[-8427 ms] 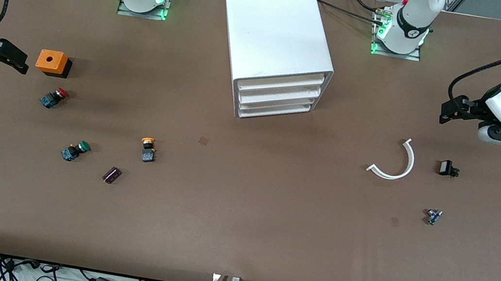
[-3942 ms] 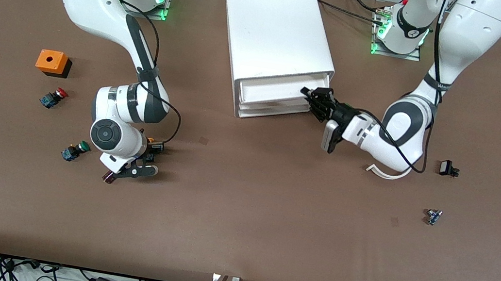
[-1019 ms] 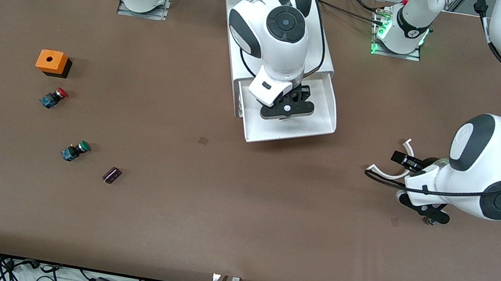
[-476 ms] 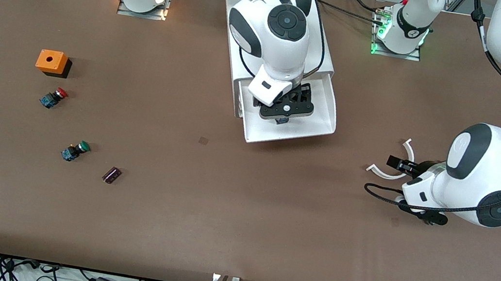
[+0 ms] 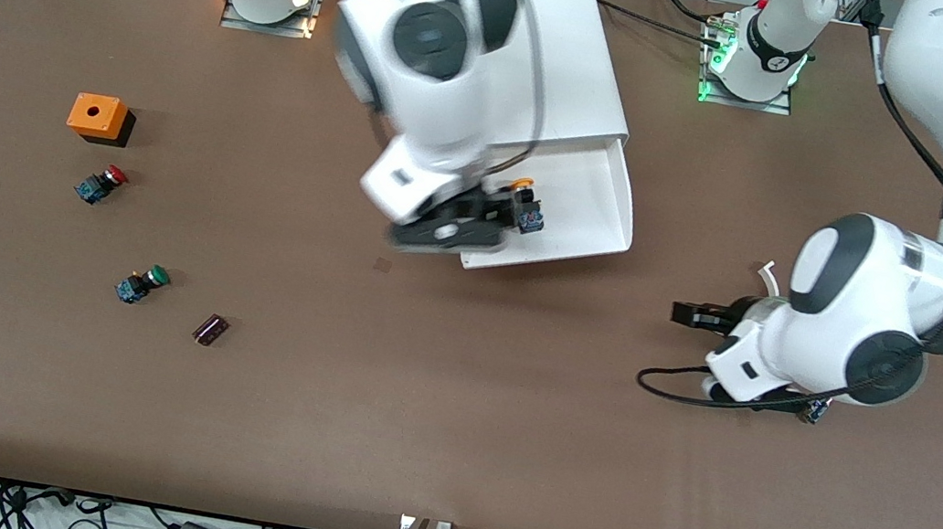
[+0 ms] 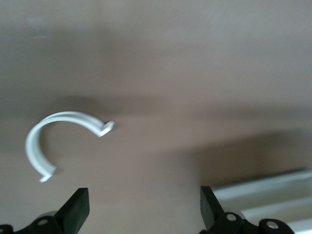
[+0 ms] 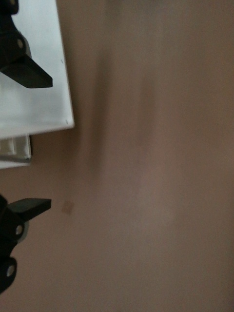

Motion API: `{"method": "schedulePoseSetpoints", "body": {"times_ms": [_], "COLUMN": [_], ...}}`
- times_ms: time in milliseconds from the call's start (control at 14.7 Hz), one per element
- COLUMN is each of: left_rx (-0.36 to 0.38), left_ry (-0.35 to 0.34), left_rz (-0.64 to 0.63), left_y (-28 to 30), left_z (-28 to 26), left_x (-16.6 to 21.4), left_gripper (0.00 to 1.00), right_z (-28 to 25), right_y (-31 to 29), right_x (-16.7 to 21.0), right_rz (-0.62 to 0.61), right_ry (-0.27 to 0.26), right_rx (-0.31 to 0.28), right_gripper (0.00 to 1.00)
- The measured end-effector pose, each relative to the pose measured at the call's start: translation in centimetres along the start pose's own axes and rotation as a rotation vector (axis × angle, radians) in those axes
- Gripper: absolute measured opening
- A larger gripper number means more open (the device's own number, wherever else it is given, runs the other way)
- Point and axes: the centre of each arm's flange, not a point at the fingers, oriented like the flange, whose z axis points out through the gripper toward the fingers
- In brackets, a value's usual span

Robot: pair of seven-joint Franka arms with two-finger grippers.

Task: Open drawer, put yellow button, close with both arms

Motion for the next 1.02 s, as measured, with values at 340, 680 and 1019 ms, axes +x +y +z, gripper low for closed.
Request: {"method": "schedulePoseSetpoints", "body": {"times_ms": [340,680,1019], "left_rx": [-0.073,-0.063,-0.033], "left_ry": [0.172,0.174,0.137], "left_rz": [-0.09,-0.113,-0.155], "left_y": [10.9,15.2,17.6], "left_z": [0.5,4.1,7.2], "left_x": [-2.1,-3.8,-5.7], "left_gripper": [1.0,1.0,1.0], "right_z": [-1.1,-2.2,-3.2], "right_y": [15.5,27.6,36.6], "right_x": [6.1,8.0,8.4], "right_rz": [-0.019,0.028,0.064], "right_ry": [-0.009,-0.053,-0.069], "right_rx": [-0.08,-0.104,-0.063], "right_gripper": [1.0,1.0,1.0]}}
